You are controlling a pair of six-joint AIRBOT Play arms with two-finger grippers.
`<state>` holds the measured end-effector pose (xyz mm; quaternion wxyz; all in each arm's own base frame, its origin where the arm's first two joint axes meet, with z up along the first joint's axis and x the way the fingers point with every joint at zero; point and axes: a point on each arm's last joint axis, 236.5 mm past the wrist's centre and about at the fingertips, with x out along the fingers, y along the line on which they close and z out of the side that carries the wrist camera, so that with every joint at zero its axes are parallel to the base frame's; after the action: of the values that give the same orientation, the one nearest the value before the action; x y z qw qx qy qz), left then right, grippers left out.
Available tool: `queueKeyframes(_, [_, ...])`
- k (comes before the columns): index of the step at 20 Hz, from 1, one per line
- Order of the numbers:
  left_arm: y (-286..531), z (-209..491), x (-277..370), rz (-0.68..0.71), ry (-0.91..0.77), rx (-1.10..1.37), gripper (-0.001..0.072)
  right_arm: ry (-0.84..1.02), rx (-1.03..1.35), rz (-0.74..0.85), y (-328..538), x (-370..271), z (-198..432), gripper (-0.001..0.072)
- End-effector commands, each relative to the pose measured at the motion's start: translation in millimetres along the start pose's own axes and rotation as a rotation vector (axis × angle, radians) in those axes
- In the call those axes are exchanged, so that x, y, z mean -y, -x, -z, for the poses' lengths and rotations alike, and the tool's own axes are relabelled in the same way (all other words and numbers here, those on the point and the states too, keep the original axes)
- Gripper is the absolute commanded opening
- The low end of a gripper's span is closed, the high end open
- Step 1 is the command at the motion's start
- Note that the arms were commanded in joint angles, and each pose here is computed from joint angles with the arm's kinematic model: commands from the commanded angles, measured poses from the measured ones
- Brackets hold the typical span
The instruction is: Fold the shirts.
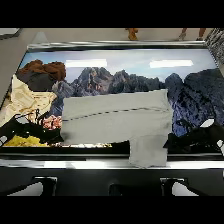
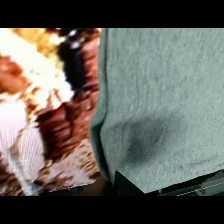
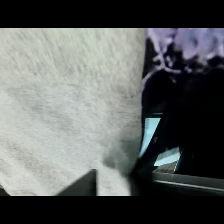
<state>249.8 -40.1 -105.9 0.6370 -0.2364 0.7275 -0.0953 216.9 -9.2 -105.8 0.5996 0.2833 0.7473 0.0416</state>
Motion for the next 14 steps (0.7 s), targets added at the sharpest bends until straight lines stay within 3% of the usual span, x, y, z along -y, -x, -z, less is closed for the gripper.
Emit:
queueKeyframes(1, [1,1,4,0.015,-0.011,-0.003,0.0028,-0.004,0.061,-0.004,-5,1,-12,0.0041])
queueKeyframes(4, [19,-12,11,0.008,-0.064,0.064,0.0025,0.068,0.113,-0.019,28,-17,-26,0.0039])
queueKeyframes(7, [75,-47,35,-0.01,-0.126,0.247,0.0022,0.129,0.358,-0.113,94,-65,-74,0.0038])
queueKeyframes(11, [128,-100,60,-0.011,-0.131,0.396,0.0021,0.221,0.592,-0.105,160,-119,-138,0.0037])
queueKeyframes(14, [137,-143,60,-0.008,-0.109,0.422,0.002,0.163,0.691,-0.168,179,-139,-199,0.0037])
